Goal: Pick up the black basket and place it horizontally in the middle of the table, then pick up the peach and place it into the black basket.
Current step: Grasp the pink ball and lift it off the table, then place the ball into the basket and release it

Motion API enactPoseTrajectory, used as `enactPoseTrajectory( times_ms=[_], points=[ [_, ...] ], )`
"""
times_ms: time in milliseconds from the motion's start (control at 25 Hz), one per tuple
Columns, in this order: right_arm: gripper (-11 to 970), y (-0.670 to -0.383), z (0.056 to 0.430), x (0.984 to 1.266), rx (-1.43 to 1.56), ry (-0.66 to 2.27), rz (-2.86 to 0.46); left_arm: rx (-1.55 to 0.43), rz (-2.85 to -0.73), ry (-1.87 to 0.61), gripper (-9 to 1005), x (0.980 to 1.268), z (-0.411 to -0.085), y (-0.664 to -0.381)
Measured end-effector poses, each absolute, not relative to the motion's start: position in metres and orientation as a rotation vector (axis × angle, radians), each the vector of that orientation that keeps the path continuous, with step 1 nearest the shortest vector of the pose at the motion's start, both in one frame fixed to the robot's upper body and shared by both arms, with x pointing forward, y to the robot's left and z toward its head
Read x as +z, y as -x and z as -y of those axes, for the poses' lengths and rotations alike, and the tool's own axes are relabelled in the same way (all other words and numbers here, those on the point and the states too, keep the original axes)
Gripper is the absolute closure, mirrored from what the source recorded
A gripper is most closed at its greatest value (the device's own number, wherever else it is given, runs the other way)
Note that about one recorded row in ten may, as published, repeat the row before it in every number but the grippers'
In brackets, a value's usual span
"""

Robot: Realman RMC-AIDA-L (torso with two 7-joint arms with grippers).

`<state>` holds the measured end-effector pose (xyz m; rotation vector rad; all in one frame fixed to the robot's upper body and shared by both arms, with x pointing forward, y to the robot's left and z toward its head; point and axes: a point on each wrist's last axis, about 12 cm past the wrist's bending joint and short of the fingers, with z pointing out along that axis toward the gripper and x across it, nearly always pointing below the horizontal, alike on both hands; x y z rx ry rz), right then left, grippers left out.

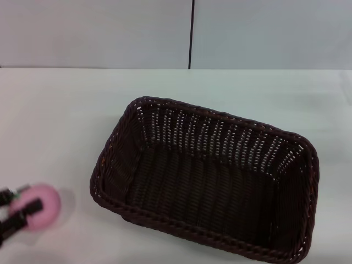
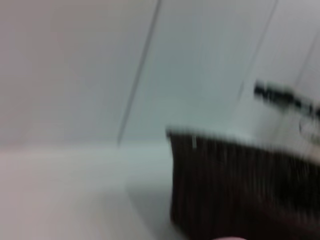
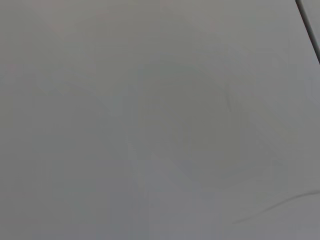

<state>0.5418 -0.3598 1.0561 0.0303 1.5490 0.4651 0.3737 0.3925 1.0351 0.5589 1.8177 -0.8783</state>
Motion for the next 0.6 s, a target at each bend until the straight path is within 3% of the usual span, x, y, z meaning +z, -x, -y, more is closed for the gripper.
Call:
enactPoseTrajectory(
  times_ms=[280,600],
  points=[
    [516,-0.539,0.359,1.053,0.468,-0.037,-1.555,-0.816,-1.63,-0.439,662,1.058,-0.402,-0.39],
    [516,-0.536,0.354,1.049,0.481,-0.041,-1.57,-0.988,-1.397,-0.427,710,1.072,-0.35,-0.446]
  ],
)
